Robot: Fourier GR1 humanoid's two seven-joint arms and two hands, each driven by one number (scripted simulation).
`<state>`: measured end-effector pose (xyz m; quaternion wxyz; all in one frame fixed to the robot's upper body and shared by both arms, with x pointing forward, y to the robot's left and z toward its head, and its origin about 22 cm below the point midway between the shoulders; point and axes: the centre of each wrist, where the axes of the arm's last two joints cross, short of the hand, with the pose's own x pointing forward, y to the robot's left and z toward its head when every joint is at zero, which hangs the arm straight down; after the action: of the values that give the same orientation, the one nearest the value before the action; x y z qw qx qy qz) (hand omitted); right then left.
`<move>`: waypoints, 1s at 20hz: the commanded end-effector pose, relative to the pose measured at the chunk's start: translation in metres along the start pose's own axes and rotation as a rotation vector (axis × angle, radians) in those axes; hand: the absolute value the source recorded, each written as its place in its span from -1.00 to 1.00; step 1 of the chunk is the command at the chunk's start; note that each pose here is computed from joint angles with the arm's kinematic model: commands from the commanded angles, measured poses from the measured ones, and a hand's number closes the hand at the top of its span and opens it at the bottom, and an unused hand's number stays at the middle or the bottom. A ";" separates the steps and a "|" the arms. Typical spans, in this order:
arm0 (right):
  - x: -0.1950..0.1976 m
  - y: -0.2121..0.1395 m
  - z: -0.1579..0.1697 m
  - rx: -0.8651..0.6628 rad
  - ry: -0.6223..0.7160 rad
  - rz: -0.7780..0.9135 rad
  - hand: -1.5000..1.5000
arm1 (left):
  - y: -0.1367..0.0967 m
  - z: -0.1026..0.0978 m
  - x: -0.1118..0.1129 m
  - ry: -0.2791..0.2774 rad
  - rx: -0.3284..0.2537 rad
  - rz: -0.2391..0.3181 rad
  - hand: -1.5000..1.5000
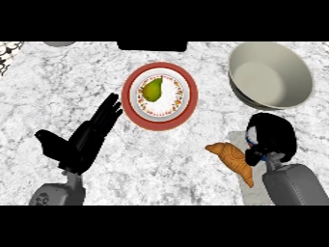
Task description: Pick the can from the placemat and place it in the bowl
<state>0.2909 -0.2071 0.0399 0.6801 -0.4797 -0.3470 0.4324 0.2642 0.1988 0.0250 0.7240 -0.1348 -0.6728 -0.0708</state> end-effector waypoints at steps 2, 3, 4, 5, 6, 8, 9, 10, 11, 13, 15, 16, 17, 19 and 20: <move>0.115 -0.004 0.029 -0.054 0.042 0.018 1.00 | -0.007 -0.008 0.004 0.005 -0.047 -0.009 0.00; 0.129 -0.013 0.027 -0.076 0.064 0.036 1.00 | 0.009 -0.010 0.013 -0.010 -0.021 -0.014 0.00; 0.140 -0.021 0.029 -0.109 0.082 0.004 1.00 | -0.003 -0.010 -0.006 -0.008 -0.039 0.001 0.00; 0.150 -0.021 0.028 -0.126 0.083 0.007 1.00 | -0.005 -0.016 0.008 -0.004 -0.007 -0.001 0.00; 0.157 -0.029 0.030 -0.150 0.080 -0.046 1.00 | 0.002 -0.012 0.004 0.004 -0.008 -0.010 0.00; 0.173 -0.053 0.054 -0.195 0.045 -0.100 1.00 | 0.007 -0.005 -0.006 0.003 -0.002 -0.007 0.00; 0.175 -0.039 0.054 -0.209 0.037 -0.127 1.00 | 0.004 -0.008 0.001 0.007 -0.012 0.002 0.00; 0.182 -0.069 0.064 -0.231 0.017 -0.135 1.00 | 0.001 -0.012 0.006 0.010 0.003 -0.012 0.00; 0.188 -0.085 0.076 -0.288 0.009 -0.129 1.00 | 0.002 -0.013 0.004 0.008 0.007 0.000 0.00; 0.196 -0.106 0.093 -0.373 0.014 -0.150 1.00 | 0.011 0.000 -0.005 0.021 -0.007 -0.025 0.00; 0.206 -0.123 0.101 -0.438 0.021 -0.139 1.00 | 0.004 -0.010 -0.003 0.021 0.012 -0.019 0.00; 0.207 -0.122 0.102 -0.459 0.040 -0.137 1.00 | 0.007 -0.012 0.013 0.020 0.008 -0.009 0.00; 0.212 -0.134 0.104 -0.486 0.044 -0.145 1.00 | 0.003 -0.012 0.003 0.006 0.014 0.002 0.00; 0.215 -0.144 0.109 -0.500 0.057 -0.134 1.00 | 0.006 -0.004 -0.009 0.024 0.022 -0.018 0.00; 0.213 -0.151 0.098 -0.500 0.057 -0.156 1.00 | 0.007 0.001 -0.011 0.016 0.031 -0.010 0.00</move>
<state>0.3238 -0.0132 0.1962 0.5519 -0.5682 -0.5172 0.3242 0.2718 0.2009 0.0225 0.7298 -0.1251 -0.6686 -0.0691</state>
